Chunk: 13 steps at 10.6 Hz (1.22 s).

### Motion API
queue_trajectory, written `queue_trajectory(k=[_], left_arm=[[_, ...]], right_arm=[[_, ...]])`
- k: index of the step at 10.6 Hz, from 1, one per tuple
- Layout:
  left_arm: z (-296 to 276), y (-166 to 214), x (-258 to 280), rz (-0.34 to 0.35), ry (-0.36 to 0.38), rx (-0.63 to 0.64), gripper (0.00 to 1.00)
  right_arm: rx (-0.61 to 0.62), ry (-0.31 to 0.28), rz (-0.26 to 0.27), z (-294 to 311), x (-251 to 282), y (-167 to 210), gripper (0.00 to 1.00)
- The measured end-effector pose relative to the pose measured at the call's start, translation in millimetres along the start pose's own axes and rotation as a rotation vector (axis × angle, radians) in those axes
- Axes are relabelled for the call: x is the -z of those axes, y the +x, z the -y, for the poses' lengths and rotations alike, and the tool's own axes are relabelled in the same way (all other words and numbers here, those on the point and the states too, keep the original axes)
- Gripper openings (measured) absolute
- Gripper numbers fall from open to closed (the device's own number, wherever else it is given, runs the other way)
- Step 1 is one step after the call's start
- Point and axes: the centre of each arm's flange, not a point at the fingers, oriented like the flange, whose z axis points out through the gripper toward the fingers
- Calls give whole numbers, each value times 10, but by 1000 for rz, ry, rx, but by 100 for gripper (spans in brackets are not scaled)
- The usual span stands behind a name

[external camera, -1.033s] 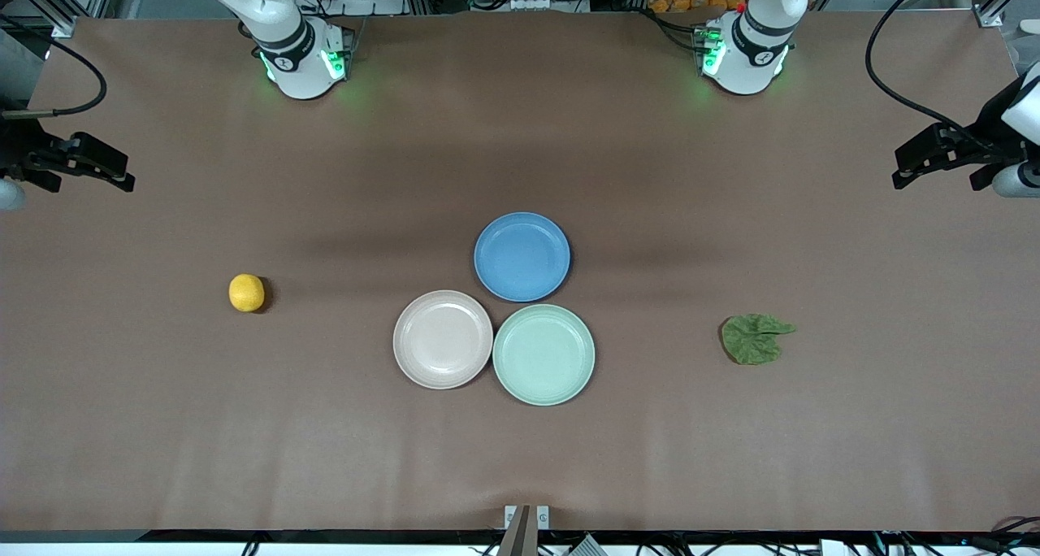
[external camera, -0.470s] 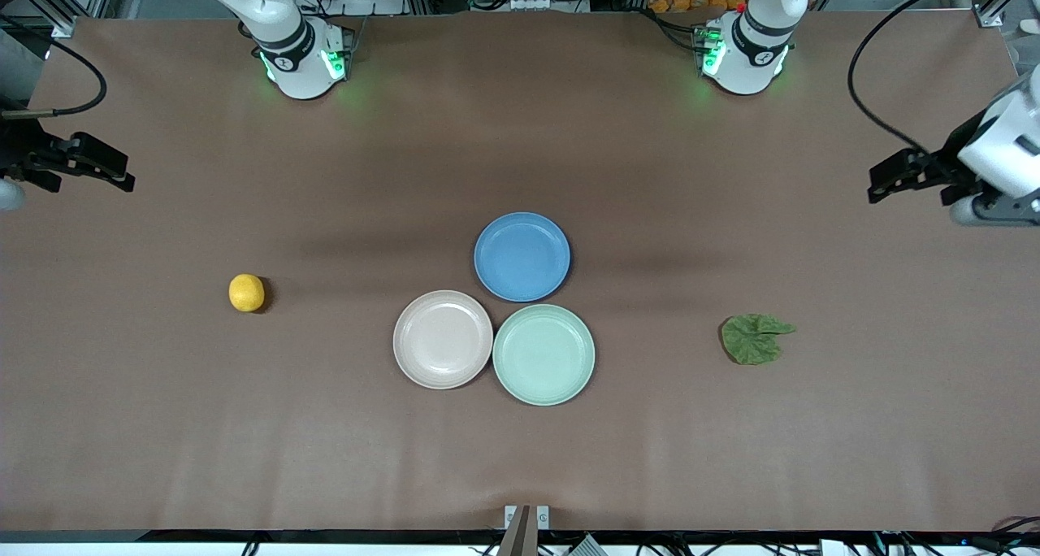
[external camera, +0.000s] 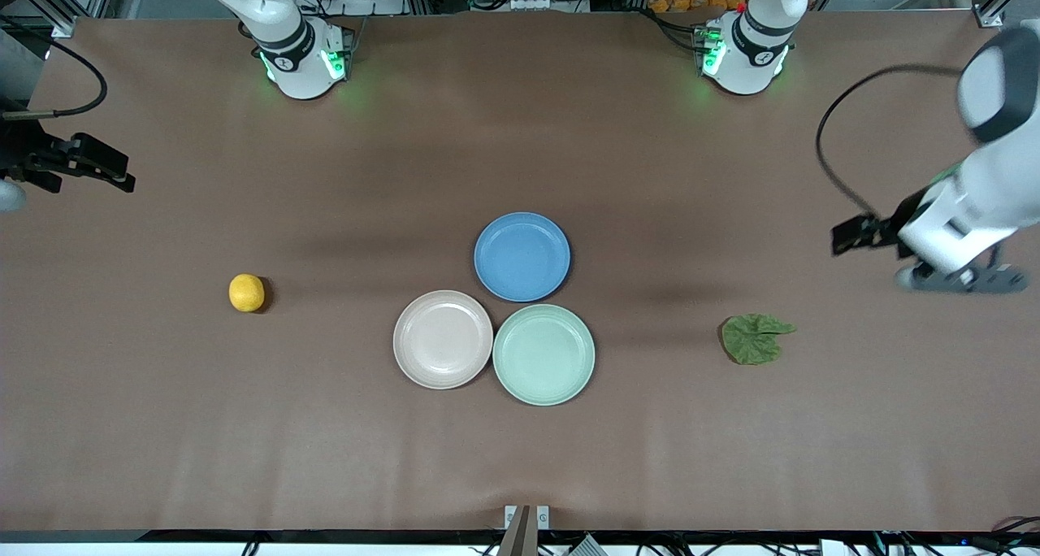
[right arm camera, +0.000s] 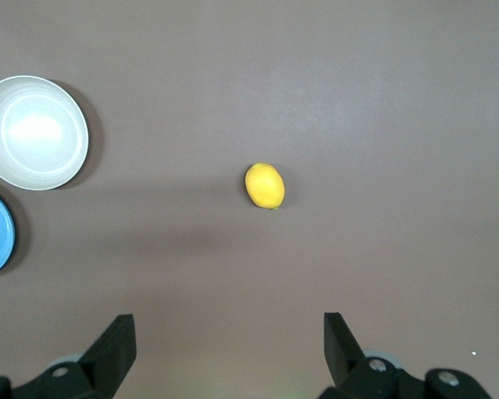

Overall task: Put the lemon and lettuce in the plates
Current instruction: 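Move the left gripper down over the green lettuce leaf, then grasp the lettuce with the left gripper while the right gripper reaches the lemon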

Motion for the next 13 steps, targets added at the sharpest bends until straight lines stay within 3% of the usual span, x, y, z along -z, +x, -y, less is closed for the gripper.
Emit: queue_trajectory(k=[3, 9, 13], left_arm=[[-208, 313, -652, 4, 7, -42, 100], [-75, 618, -1770, 44, 46, -58, 100], [-94, 662, -2341, 16, 34, 85, 100]], right_arm=[[-2, 0, 3, -9, -16, 5, 100], [-9, 0, 25, -52, -124, 25, 100], [-8, 0, 27, -52, -440, 137, 100]])
